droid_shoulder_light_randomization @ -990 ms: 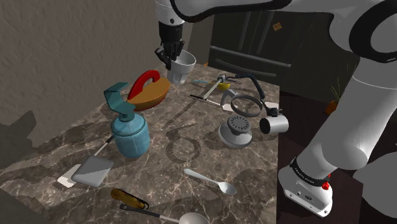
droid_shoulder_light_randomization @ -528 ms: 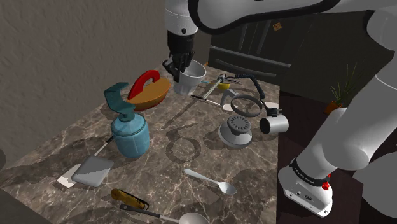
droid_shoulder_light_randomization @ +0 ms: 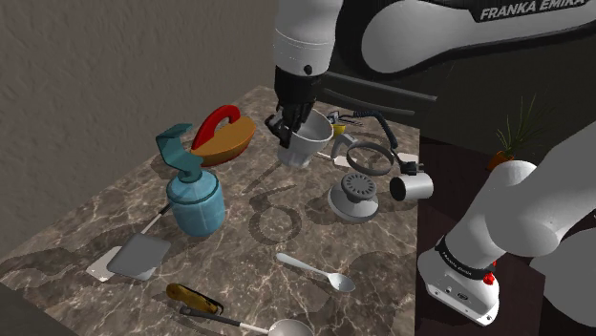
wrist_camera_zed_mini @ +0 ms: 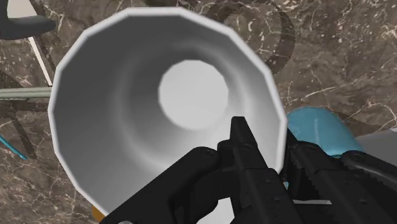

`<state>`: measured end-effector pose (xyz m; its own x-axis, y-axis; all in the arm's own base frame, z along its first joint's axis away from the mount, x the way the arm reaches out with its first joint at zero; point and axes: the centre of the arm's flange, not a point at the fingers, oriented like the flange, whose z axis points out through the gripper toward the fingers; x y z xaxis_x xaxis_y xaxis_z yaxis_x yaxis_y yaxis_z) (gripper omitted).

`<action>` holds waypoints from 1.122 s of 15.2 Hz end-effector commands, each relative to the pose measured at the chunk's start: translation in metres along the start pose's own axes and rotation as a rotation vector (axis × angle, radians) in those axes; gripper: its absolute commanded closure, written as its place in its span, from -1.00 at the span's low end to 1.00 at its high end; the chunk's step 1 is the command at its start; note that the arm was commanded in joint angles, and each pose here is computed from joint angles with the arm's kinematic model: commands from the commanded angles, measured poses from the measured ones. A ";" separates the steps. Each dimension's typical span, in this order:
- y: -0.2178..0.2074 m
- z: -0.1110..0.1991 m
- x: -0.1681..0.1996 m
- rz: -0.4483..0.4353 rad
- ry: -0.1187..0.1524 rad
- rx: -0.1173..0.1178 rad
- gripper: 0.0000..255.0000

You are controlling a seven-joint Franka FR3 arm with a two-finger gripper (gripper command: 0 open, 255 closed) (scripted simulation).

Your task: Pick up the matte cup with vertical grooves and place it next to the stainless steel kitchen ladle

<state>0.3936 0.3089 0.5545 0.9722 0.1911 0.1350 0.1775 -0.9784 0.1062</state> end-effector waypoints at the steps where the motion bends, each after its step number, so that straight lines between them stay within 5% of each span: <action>1: -0.013 -0.005 -0.025 0.001 0.000 0.000 1.00; 17: -0.032 0.069 -0.056 0.001 0.000 0.000 1.00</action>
<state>0.3443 0.3245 0.4813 0.9725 0.1901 0.1342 0.1766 -0.9785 0.1066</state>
